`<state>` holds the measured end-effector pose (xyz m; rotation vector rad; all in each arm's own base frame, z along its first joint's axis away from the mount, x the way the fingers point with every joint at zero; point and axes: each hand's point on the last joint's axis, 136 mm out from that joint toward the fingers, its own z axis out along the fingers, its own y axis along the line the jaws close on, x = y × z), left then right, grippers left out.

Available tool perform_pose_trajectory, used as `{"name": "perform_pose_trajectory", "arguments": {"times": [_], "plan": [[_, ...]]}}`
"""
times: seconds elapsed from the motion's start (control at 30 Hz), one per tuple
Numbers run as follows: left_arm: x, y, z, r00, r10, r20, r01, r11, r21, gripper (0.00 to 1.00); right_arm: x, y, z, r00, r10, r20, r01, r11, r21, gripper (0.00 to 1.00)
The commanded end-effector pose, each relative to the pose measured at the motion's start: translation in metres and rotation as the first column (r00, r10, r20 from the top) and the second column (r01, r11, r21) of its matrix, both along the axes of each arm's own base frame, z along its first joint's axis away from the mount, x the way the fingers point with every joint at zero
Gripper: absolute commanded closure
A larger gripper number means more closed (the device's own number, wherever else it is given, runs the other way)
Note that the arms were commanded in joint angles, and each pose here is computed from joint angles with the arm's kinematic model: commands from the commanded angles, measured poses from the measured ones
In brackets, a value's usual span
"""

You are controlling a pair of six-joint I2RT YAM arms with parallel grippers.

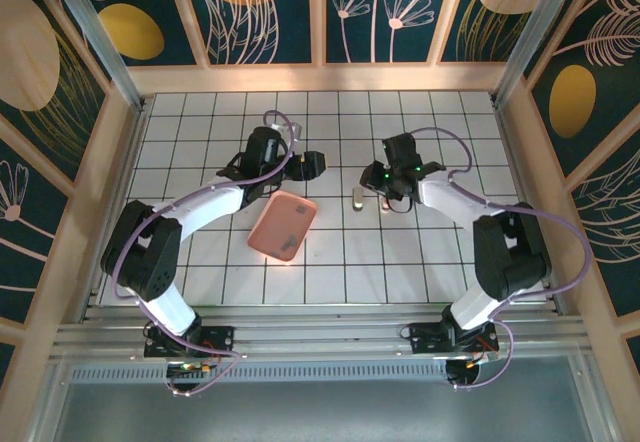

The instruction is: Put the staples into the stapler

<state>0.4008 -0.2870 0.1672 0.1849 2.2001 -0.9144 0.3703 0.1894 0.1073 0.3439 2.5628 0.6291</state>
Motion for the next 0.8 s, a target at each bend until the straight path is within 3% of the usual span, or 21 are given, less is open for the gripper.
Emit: {"name": "perform_pose_trajectory", "arguments": {"times": [0.0,0.2,0.77], "plan": [[-0.009,0.007,0.015,1.0,-0.001,0.017,0.002,0.999,-0.042,0.24,-0.002,-0.002,0.023,0.999,-0.035,0.038,0.035,0.999,0.008,0.63],[-0.014,0.021,0.022,0.999,0.029,0.036,-0.027,0.999,-0.047,0.23,-0.011,-0.004,0.023,0.999,-0.036,0.022,0.036,0.999,0.023,0.62],[-0.02,0.03,-0.004,0.999,0.029,-0.021,-0.029,0.999,-0.036,0.23,-0.02,0.013,-0.051,0.99,0.009,-0.138,-0.003,0.999,0.041,0.66]]}}
